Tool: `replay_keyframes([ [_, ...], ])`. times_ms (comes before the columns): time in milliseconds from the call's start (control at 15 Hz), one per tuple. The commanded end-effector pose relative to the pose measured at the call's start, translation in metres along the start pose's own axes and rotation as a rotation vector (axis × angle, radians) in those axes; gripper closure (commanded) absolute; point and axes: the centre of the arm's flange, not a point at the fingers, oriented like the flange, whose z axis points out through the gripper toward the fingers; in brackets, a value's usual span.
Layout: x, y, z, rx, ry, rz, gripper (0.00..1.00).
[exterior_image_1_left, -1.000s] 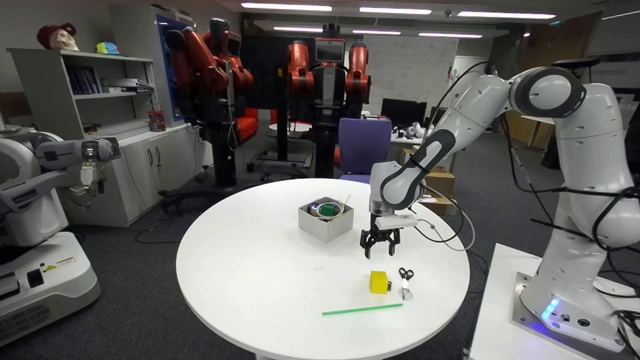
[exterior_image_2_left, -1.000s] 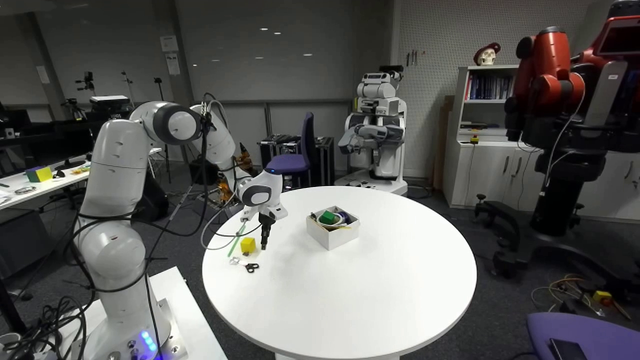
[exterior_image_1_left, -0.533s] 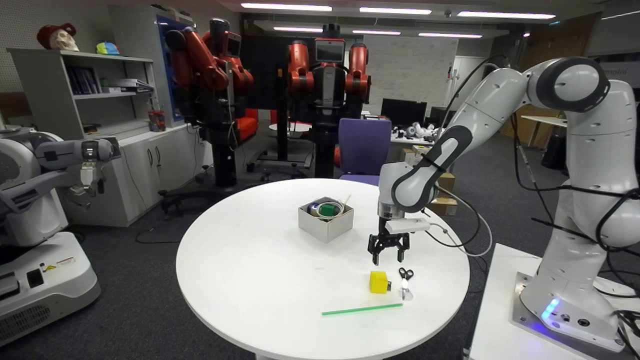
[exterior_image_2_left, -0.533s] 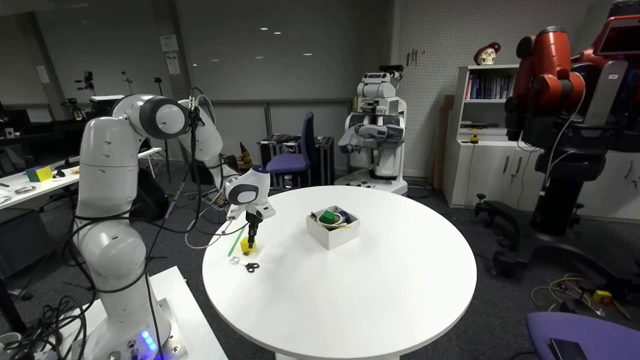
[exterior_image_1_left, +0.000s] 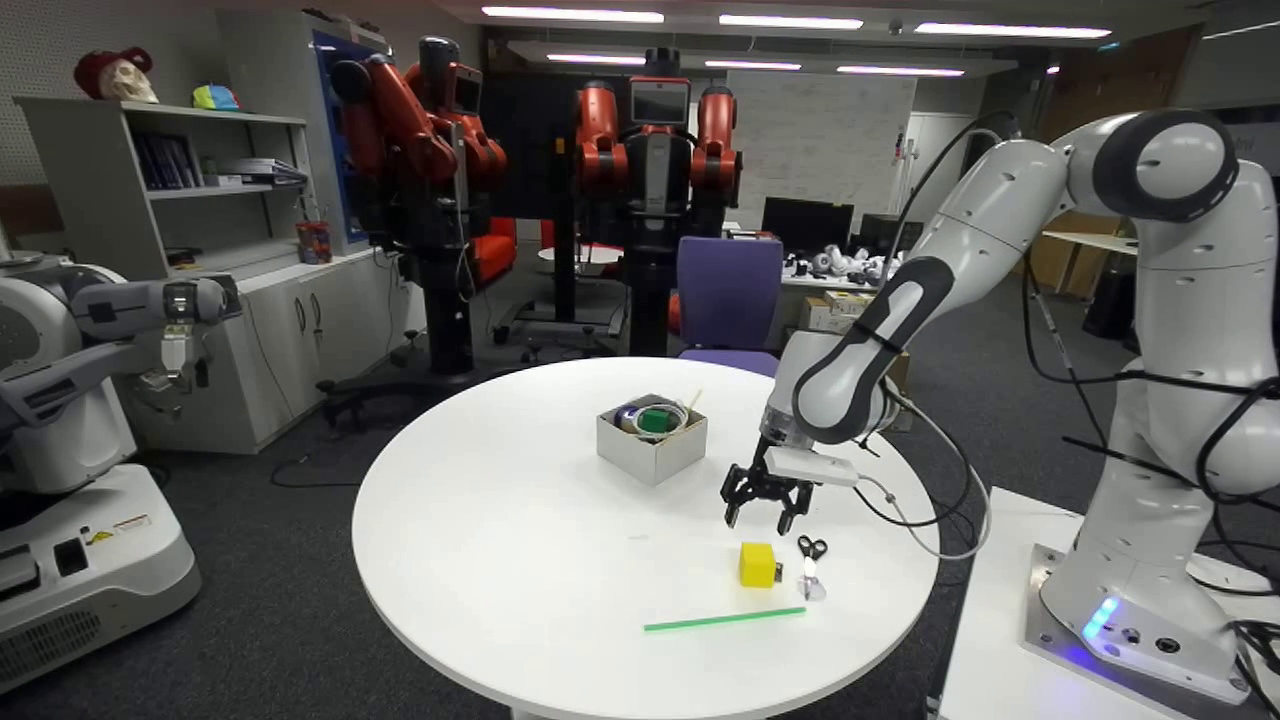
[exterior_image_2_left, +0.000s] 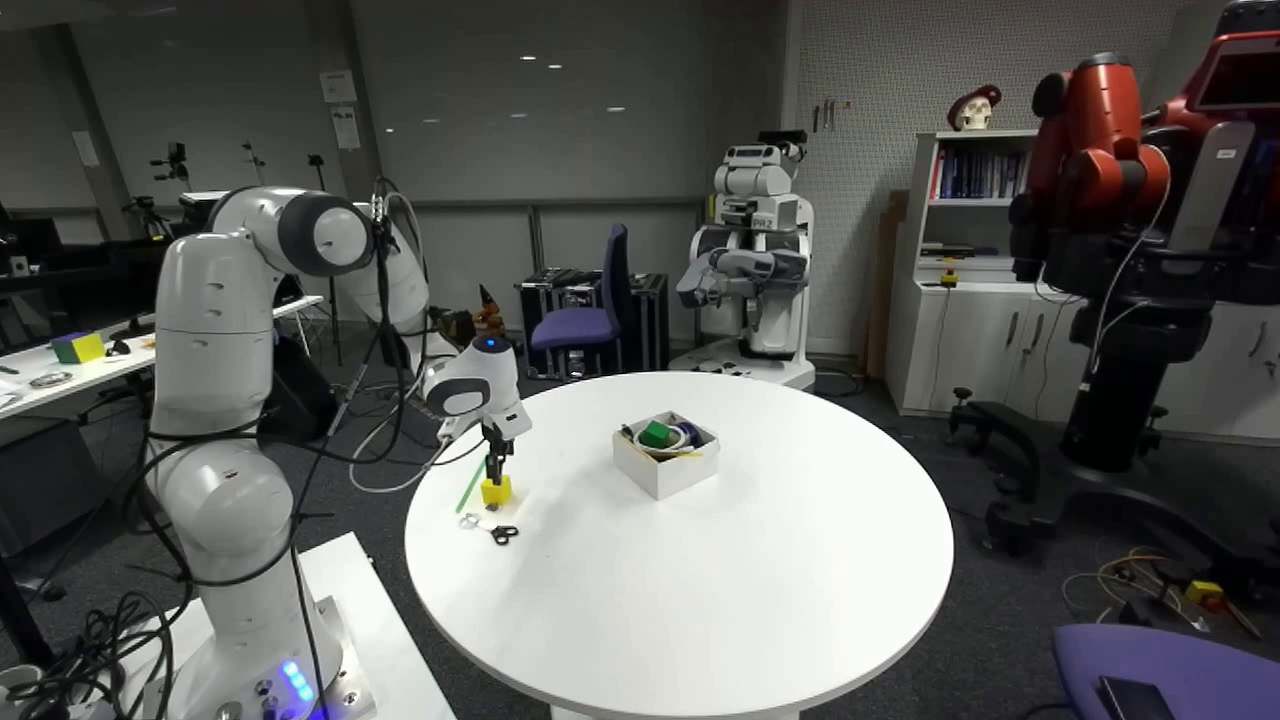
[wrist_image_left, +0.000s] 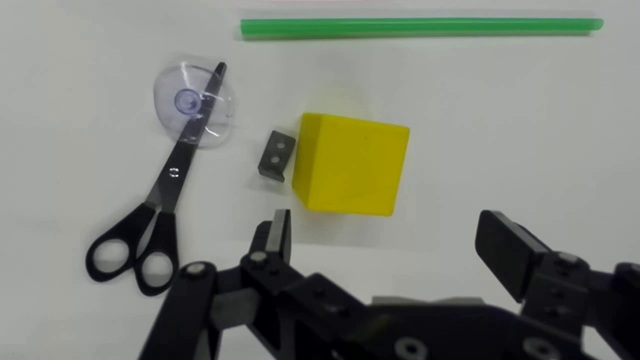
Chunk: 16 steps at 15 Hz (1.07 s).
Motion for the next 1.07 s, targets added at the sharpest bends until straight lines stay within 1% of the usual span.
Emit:
replay_keyframes([
  [0,-0.019,0.012,0.005,0.000,0.045,0.022,0.00],
  [267,-0.029,0.016,0.019,-0.028,0.059,0.035,0.00],
  [667,-0.020,0.008,0.036,-0.074,0.083,0.075,0.00],
  [733,-0.017,0.007,0.039,-0.085,0.093,0.079,0.25],
  [800,-0.014,0.006,0.041,-0.094,0.099,0.082,0.26],
  [1000,-0.009,0.003,0.045,-0.108,0.117,0.089,0.49],
])
